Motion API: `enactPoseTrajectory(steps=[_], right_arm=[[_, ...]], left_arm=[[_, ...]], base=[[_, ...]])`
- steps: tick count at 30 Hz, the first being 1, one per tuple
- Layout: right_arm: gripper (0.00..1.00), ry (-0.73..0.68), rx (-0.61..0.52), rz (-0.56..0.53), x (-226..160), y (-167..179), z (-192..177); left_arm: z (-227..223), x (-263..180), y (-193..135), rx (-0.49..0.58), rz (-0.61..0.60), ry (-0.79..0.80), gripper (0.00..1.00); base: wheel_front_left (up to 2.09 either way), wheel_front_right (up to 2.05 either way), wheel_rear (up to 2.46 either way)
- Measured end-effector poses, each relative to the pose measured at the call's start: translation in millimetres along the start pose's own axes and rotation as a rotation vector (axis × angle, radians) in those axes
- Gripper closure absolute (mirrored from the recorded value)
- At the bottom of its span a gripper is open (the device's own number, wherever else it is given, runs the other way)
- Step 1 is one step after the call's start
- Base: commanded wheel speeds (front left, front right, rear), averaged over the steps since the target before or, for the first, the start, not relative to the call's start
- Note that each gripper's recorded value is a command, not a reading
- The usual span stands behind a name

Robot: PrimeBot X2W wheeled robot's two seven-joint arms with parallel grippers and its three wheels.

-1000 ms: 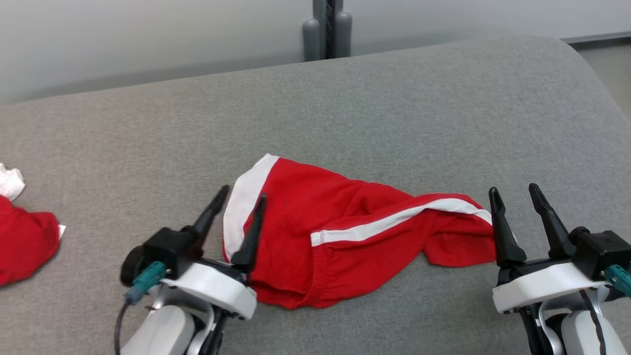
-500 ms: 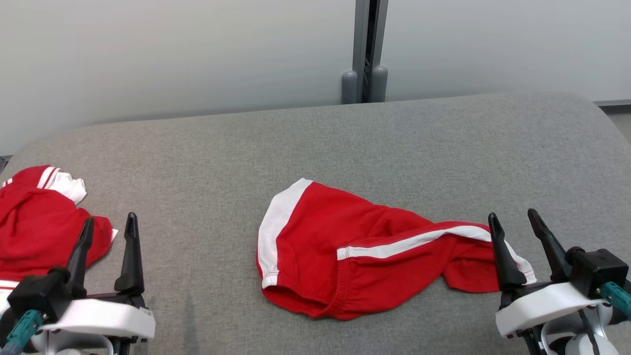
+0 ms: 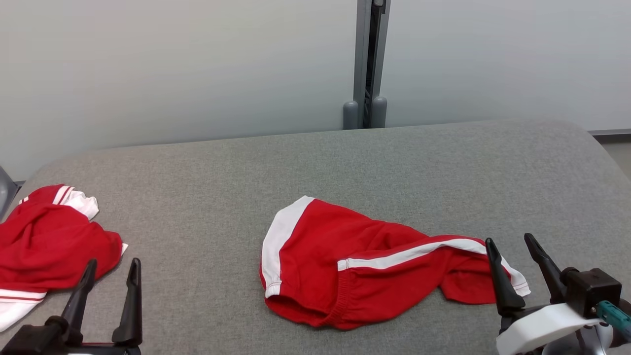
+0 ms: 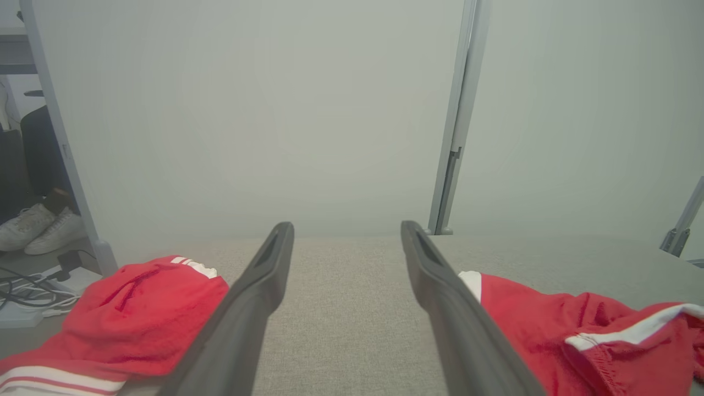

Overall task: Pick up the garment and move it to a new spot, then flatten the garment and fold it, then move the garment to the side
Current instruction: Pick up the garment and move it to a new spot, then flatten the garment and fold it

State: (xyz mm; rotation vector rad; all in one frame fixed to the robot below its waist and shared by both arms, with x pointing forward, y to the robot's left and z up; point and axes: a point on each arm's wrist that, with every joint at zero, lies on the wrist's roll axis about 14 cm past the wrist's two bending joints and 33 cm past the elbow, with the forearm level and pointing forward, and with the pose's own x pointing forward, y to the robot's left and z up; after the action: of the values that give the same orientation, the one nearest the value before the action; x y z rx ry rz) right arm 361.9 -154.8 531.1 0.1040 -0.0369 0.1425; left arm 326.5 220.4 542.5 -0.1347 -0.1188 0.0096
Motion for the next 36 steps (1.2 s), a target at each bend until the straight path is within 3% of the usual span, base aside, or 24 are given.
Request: enactPoseTrajectory(steps=[36], right_arm=[[0.0,0.006,0.006,0.004,-14,3,3]], left_arm=[[-7,-1,5,-0.034,0.024,0.019,0.0]], base=[[0.0,0.0,0.0]])
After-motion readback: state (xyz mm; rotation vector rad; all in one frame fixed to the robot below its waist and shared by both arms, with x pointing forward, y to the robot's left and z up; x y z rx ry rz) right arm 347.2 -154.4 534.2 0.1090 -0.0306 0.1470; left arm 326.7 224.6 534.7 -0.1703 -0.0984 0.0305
